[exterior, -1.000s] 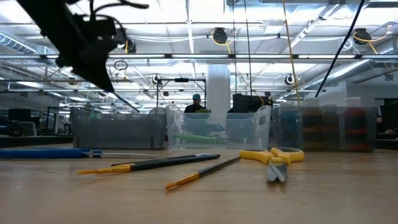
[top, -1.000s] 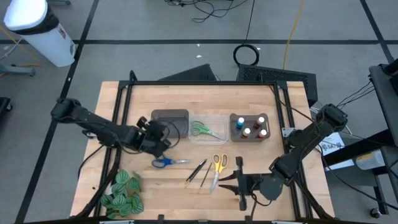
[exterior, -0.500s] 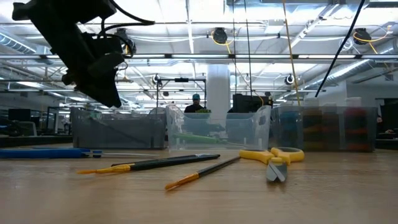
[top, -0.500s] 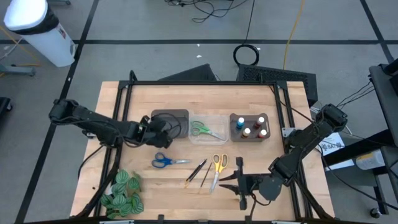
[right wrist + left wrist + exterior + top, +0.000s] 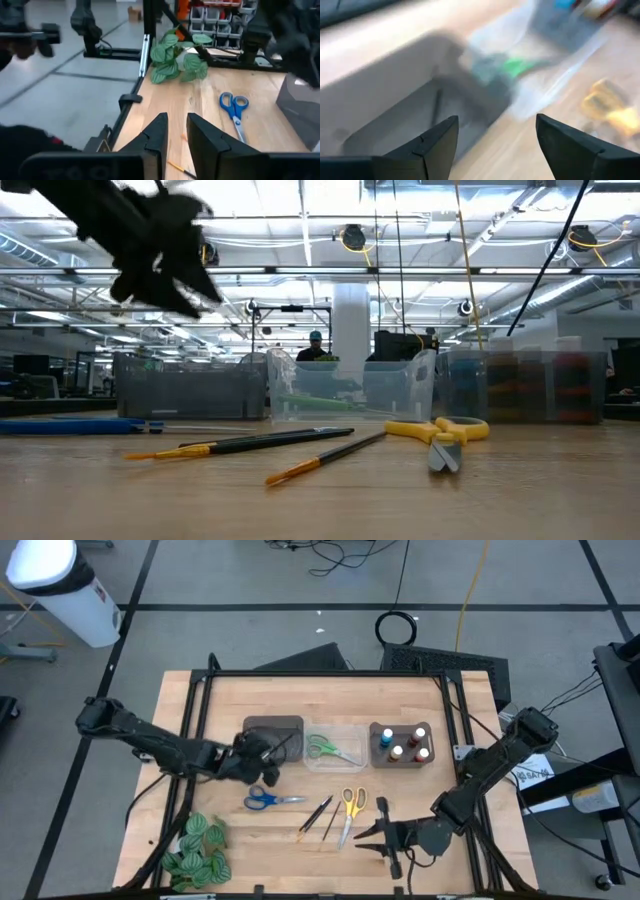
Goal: Pick & Place Paint Supplies
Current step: Put the yellow scissors into the transparent bin
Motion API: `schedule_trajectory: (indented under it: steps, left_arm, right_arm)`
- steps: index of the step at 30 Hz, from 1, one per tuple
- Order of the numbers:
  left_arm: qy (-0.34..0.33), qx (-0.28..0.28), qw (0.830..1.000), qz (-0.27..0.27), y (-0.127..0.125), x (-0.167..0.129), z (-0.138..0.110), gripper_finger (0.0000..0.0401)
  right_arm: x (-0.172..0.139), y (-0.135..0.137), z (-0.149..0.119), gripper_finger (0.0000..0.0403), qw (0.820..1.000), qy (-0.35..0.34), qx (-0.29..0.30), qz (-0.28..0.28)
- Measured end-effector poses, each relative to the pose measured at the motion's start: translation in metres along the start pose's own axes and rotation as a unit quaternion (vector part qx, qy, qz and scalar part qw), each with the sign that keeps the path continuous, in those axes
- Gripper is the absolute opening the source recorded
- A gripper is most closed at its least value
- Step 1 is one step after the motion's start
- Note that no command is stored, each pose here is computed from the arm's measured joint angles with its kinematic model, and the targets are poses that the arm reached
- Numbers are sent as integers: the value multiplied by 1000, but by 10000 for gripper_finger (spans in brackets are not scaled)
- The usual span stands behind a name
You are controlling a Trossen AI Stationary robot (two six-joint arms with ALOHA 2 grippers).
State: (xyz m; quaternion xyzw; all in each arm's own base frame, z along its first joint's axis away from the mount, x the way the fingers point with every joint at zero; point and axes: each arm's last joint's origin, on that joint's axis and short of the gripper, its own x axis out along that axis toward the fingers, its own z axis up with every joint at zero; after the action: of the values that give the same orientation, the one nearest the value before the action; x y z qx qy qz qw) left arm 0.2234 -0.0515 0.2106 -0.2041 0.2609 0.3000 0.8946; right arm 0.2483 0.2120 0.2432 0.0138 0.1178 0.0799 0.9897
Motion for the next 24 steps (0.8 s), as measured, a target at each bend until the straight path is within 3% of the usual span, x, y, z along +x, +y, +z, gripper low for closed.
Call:
schedule_trajectory:
  steps: [5, 9, 13, 19, 24]
  left_arm:
    - [-107, -3, 993, -55, -27, -17, -15, 278]
    - [-118, -1, 987, -110, -42, -25, -21, 278]
    - [-107, -1, 983, -148, -54, -21, -30, 278]
    - [-74, 11, 983, -169, -62, -4, -43, 278]
    - [-44, 12, 985, -168, -62, 9, -50, 278]
  right_arm:
    - [8, -9, -27, 116, 999, 29, 11, 11]
    - [23, -14, -43, 196, 997, 63, 12, 34]
    - [39, -25, -71, 255, 992, 127, -25, 2]
    - [43, -62, -97, 264, 963, 256, -2, -87]
    - [42, -76, -103, 242, 947, 298, 3, -118]
